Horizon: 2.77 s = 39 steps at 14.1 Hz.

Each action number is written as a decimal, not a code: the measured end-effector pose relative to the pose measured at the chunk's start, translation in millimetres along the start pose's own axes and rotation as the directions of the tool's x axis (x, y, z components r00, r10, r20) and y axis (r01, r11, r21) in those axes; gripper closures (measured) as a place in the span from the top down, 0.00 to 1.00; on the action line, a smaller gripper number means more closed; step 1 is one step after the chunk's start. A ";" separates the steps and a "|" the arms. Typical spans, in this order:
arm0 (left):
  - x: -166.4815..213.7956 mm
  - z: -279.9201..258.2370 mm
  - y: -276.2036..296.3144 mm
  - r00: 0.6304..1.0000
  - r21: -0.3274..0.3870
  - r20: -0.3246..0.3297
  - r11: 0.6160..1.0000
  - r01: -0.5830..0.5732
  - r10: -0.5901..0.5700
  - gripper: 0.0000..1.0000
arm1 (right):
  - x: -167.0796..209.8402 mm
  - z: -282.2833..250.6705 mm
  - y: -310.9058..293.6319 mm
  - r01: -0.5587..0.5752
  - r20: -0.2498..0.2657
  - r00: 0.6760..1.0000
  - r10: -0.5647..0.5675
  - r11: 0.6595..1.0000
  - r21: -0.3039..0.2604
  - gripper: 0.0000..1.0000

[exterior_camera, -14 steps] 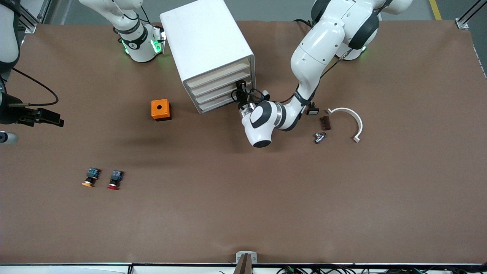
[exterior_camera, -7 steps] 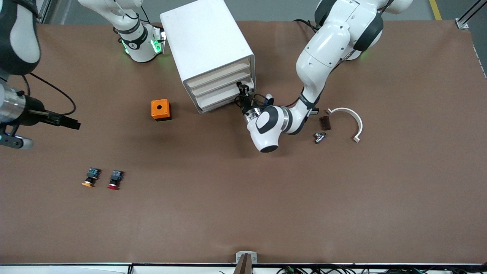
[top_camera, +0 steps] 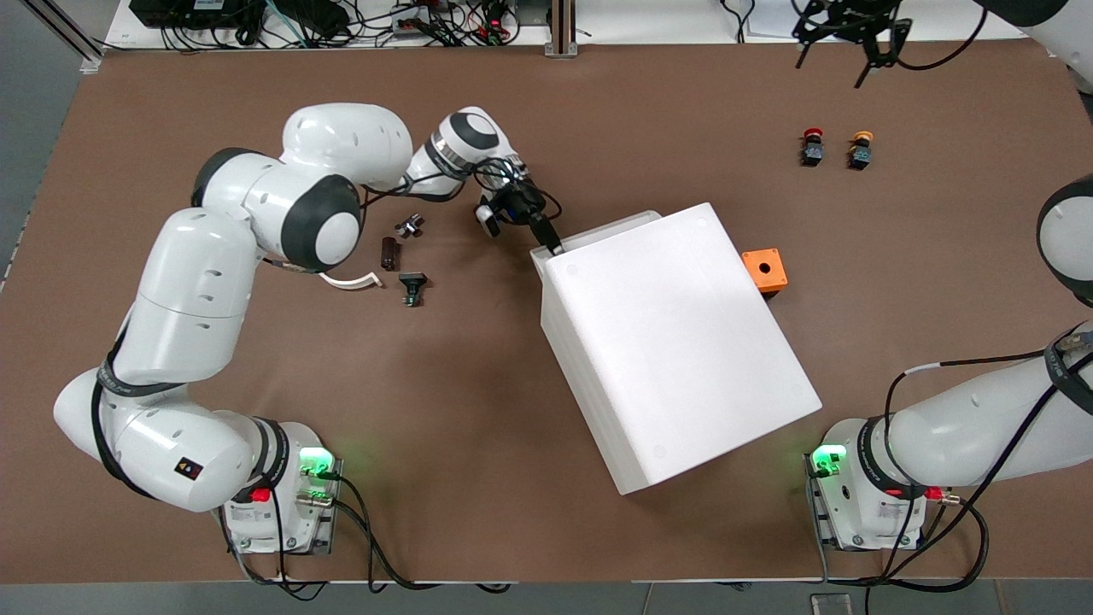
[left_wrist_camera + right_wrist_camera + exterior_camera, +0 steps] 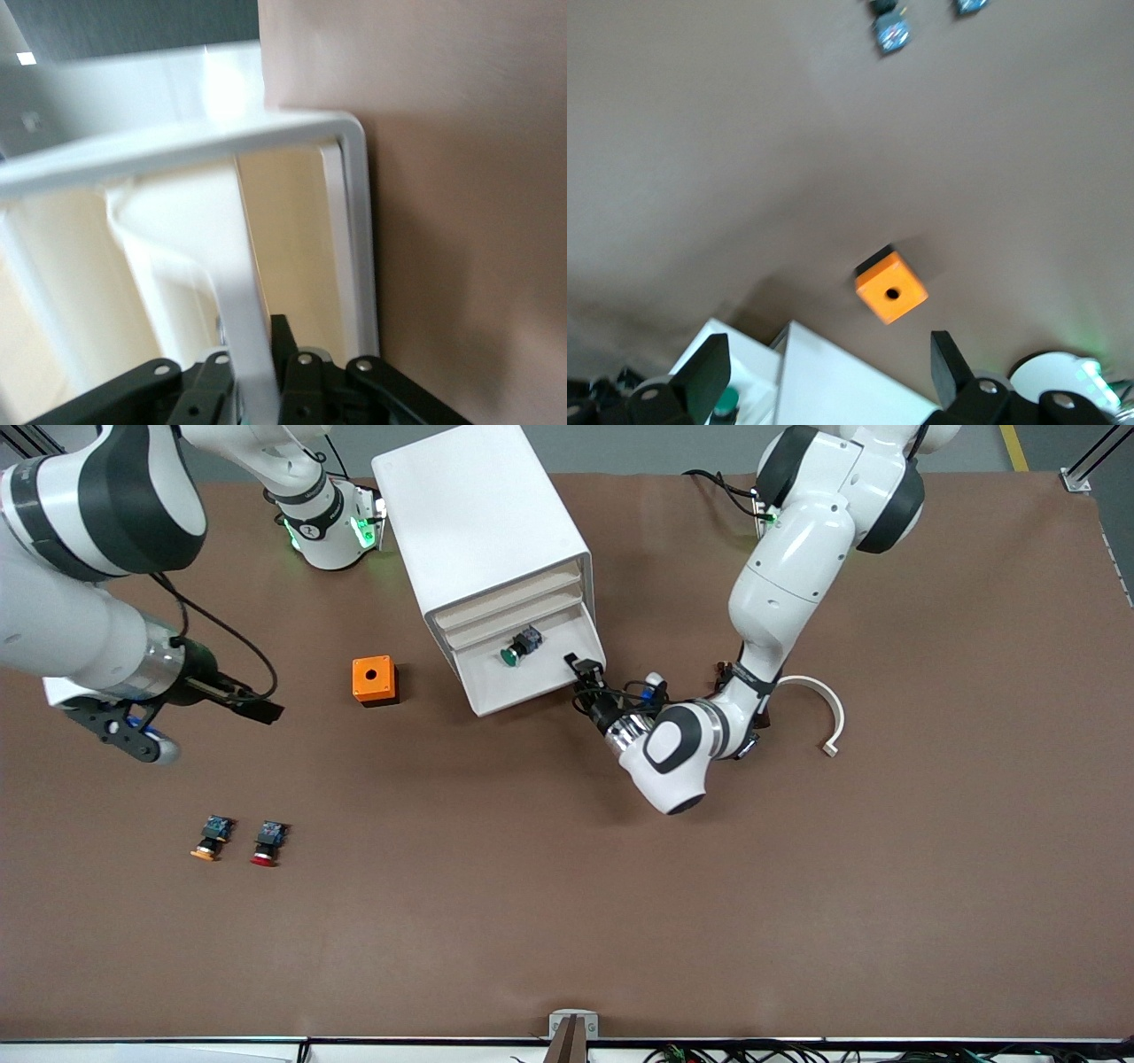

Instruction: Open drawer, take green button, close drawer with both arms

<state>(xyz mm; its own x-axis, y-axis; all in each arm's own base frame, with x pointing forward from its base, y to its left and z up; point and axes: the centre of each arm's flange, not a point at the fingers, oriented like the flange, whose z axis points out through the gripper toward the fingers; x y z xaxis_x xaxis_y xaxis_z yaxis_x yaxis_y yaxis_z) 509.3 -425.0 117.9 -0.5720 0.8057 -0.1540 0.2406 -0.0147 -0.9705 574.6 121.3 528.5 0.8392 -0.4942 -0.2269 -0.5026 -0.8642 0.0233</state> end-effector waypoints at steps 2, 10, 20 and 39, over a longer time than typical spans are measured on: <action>3.7 -35.9 4.4 0.996 -0.021 0.088 1.000 0.007 -0.005 0.17 | -17.4 2.5 -22.2 -0.010 -0.004 1.000 0.010 1.000 0.017 1.00; 3.7 -49.3 7.4 0.992 -0.046 0.125 0.999 0.005 0.001 0.39 | -120.4 71.4 -123.8 -0.087 -0.056 0.994 0.089 0.995 0.038 1.00; -39.1 -97.7 -46.3 0.891 -0.188 0.091 0.886 -0.424 0.445 1.00 | -227.4 216.1 -203.2 -0.139 -0.178 0.972 0.150 0.988 0.074 1.00; -89.0 -138.0 -226.7 0.127 -0.083 -0.840 0.107 -0.991 0.527 1.00 | -261.9 315.4 -209.6 -0.186 -0.186 0.964 0.192 0.981 0.051 0.91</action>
<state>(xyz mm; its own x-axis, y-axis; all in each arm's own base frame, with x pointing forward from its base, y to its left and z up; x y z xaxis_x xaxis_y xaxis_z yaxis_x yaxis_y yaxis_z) 613.9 -411.7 377.2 0.7128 0.5926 -0.3751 0.6577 -0.7506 0.0641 394.7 461.7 276.0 0.7505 -0.6600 -0.0334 -0.6599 -0.7512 0.0153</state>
